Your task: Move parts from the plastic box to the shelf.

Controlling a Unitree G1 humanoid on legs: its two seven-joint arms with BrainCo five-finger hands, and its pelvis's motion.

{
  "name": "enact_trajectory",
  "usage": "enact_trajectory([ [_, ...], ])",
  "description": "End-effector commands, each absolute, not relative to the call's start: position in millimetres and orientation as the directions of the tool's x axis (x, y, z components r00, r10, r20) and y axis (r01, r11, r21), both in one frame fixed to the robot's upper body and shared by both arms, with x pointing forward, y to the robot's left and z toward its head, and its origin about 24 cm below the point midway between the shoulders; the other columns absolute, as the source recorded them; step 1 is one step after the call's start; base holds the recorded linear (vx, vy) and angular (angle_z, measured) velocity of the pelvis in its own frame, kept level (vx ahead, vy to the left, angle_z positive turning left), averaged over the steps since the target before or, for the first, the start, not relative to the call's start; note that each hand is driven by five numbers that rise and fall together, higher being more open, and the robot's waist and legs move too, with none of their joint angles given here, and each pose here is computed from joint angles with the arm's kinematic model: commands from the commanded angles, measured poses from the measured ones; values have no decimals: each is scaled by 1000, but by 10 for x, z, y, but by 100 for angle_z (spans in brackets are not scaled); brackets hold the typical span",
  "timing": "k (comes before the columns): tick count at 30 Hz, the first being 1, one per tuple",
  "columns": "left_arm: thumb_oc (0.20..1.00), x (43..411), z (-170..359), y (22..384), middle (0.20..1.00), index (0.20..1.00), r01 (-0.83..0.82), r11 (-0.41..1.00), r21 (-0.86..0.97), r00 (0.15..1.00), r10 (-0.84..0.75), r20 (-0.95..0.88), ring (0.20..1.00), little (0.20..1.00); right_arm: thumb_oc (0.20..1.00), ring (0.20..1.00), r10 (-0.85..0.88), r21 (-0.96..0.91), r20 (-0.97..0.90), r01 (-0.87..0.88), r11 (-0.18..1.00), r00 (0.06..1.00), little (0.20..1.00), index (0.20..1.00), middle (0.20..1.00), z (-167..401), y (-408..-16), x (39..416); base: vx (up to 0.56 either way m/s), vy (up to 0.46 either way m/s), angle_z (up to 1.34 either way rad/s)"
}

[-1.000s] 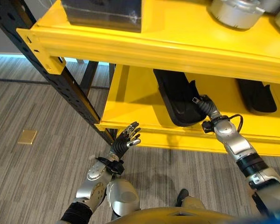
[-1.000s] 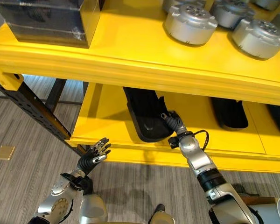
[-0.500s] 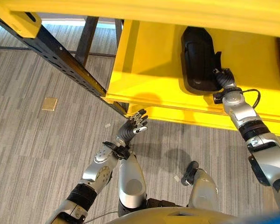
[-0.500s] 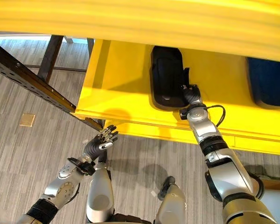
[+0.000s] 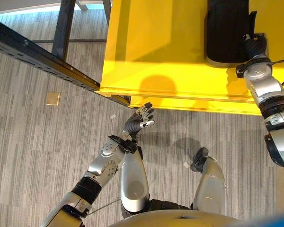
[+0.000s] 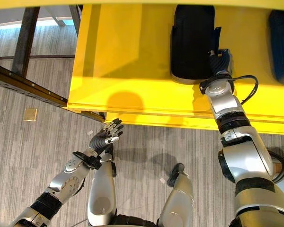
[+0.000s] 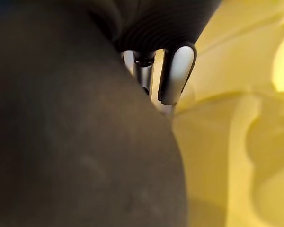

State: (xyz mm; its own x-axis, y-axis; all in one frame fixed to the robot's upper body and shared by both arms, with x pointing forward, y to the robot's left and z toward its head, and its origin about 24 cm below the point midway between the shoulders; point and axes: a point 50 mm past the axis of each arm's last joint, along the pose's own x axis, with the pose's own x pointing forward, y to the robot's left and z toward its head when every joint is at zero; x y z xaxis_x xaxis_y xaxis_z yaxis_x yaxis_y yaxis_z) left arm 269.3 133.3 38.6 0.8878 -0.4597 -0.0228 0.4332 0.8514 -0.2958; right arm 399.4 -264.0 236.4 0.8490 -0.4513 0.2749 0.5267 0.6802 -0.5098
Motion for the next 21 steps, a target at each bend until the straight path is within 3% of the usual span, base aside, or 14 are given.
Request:
enact_trajectory([
  [1,1000,2621,577,1222,1000,1000,504,816,-283,859,-509,63,1000,1000,200,200,-487,-538,320,579,612,813,200,200,200,2526,-2755,3968,0,0,0],
  [8,1000,2584,566,1210,1000,1000,519,809,-276,849,-525,59,1000,1000,200,200,-478,-606,404,619,500,780,200,200,200,2794,-2767,3963,4,-2,0],
  [21,1000,2580,584,1220,1000,1000,515,813,-271,853,-517,70,1000,1000,200,200,-521,-615,399,642,459,755,200,200,200,2823,-2841,3949,14,-8,0],
])
